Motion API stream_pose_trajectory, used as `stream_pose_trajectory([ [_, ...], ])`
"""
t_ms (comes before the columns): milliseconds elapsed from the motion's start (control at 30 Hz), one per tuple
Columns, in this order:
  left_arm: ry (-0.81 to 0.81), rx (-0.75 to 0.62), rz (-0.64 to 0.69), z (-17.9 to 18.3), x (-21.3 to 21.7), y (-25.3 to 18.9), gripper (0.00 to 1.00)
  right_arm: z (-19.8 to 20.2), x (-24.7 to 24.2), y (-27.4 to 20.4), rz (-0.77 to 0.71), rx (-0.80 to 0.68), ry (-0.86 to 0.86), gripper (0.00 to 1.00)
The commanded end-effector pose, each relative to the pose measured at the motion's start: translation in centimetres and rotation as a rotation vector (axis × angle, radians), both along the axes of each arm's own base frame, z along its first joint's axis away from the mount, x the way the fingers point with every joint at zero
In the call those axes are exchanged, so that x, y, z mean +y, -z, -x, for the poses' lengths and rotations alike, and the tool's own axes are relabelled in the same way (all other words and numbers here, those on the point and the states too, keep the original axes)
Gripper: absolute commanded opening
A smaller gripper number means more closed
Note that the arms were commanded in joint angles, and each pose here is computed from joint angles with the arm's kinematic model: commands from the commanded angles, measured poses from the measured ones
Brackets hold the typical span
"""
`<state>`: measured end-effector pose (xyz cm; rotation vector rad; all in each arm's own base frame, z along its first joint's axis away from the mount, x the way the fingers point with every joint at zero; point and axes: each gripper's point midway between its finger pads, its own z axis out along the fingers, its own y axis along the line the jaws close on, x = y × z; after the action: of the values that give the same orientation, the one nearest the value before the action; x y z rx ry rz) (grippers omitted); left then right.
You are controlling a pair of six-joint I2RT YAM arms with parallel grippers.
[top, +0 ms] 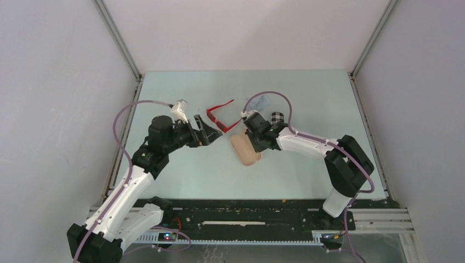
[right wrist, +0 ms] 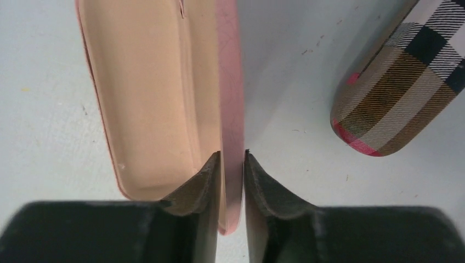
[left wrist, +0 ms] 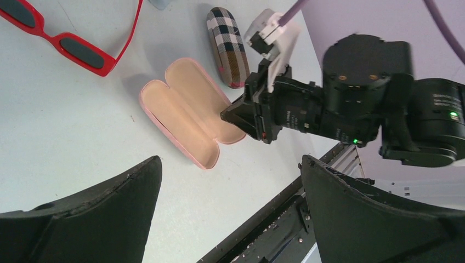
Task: Organize the sunglasses
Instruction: Place the sunglasses case at the center of the board, then move the sunglasses case at the center of the board.
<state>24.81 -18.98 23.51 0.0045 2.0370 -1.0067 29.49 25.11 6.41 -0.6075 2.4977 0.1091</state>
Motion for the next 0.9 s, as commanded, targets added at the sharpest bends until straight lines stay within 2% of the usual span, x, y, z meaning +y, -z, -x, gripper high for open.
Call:
stream_pose_trajectory([
  [0,-0.020,-0.005,-0.012,0.2,0.6,0.8,1.00,-2.0,0.4,-2.6,-0.027,-0.086,-0.015,0.37],
  [133,-0.017,0.000,-0.011,0.1,0.5,0.9,1.00,-2.5,-0.3,-5.3,-0.090,-0.108,0.030,0.55],
  [200,-0.004,0.005,-0.009,0.2,0.3,0.9,1.00,-3.3,-1.1,-7.1,-0.139,-0.137,0.088,0.57],
  [233,0.001,0.006,-0.008,0.2,0.3,0.8,1.00,-3.8,-1.7,-7.9,-0.164,-0.154,0.133,0.63],
  [267,0.007,0.006,-0.005,0.3,0.2,0.7,1.00,-4.5,-2.5,-8.5,-0.185,-0.171,0.186,0.78],
  [300,0.011,0.007,-0.004,0.3,0.1,0.7,1.00,-5.4,-3.7,-8.8,-0.193,-0.188,0.256,0.83],
  [433,0.006,0.001,-0.004,0.4,0.2,0.5,1.00,-8.1,-9.0,-7.8,-0.192,-0.157,0.545,0.84],
  [500,0.008,-0.001,-0.005,0.5,0.2,0.5,1.00,-8.8,-9.9,-6.3,-0.181,-0.093,0.606,0.85],
  [600,0.012,0.004,-0.007,0.5,0.2,0.6,1.00,-9.5,-10.3,-4.0,-0.118,-0.035,0.632,0.85],
  [667,0.011,0.004,-0.006,0.5,0.2,0.6,1.00,-9.9,-10.2,-2.9,-0.099,-0.017,0.631,0.99],
  [867,0.007,-0.005,-0.001,0.7,0.4,0.3,1.00,-11.0,-9.5,0.2,-0.091,0.054,0.617,1.00],
])
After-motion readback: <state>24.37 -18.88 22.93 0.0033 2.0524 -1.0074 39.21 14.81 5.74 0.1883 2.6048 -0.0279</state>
